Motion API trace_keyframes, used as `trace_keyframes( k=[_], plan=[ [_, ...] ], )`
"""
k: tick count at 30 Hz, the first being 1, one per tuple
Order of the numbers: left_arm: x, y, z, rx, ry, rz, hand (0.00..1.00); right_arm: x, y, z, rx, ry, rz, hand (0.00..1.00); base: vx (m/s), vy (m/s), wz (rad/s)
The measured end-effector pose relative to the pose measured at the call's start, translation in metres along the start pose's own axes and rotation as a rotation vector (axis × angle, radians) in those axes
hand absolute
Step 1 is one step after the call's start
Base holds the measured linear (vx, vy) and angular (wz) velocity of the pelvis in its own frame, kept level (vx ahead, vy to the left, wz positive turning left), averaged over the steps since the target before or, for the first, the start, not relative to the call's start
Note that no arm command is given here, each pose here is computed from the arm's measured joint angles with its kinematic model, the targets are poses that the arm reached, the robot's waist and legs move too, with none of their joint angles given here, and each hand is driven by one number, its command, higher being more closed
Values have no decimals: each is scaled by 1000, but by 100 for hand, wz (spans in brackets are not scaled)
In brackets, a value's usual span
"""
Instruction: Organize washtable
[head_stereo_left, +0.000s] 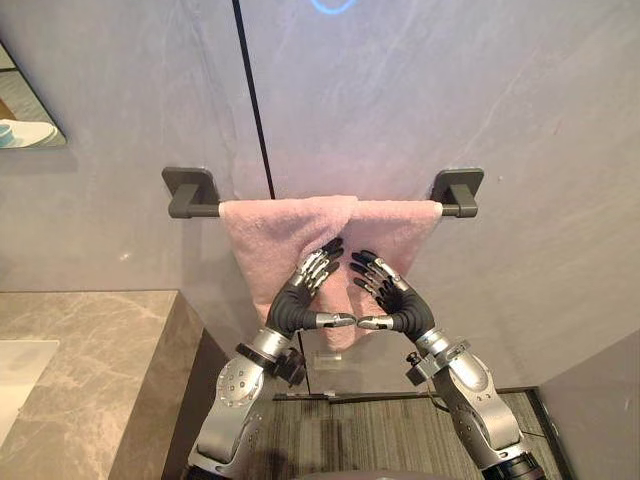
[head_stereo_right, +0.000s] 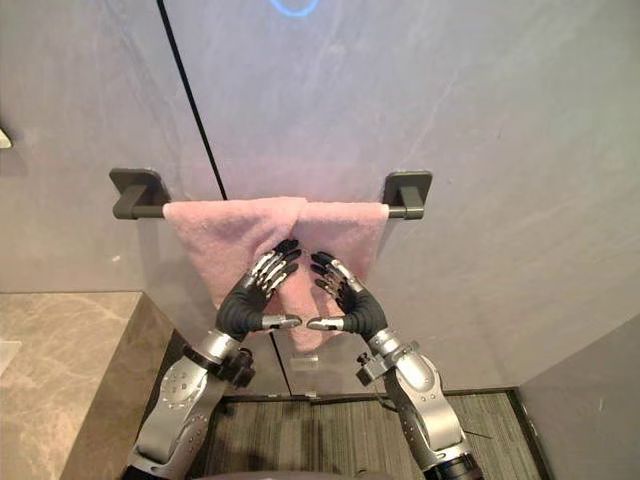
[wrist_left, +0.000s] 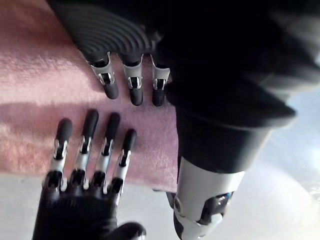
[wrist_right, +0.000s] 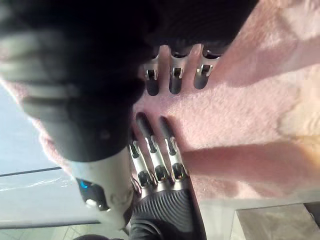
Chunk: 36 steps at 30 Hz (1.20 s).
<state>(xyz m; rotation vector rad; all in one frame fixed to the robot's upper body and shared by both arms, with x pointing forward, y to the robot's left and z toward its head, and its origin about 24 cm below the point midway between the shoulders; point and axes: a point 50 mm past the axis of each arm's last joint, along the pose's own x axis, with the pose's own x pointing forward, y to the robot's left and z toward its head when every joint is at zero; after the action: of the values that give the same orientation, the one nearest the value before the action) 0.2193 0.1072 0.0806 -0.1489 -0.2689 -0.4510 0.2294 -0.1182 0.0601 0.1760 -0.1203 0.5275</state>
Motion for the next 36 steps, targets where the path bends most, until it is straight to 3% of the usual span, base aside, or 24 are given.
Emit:
trace_keyframes(
  k=[10,36],
  plan=[
    [-1,30,3,110,-14,225,0,-4,-27,4,-16,-28,-195,0,0,0,0],
    [-26,92,1,145,4,606,0,-27,-86,17,-12,-132,-605,0,-18,-13,1]
  ],
)
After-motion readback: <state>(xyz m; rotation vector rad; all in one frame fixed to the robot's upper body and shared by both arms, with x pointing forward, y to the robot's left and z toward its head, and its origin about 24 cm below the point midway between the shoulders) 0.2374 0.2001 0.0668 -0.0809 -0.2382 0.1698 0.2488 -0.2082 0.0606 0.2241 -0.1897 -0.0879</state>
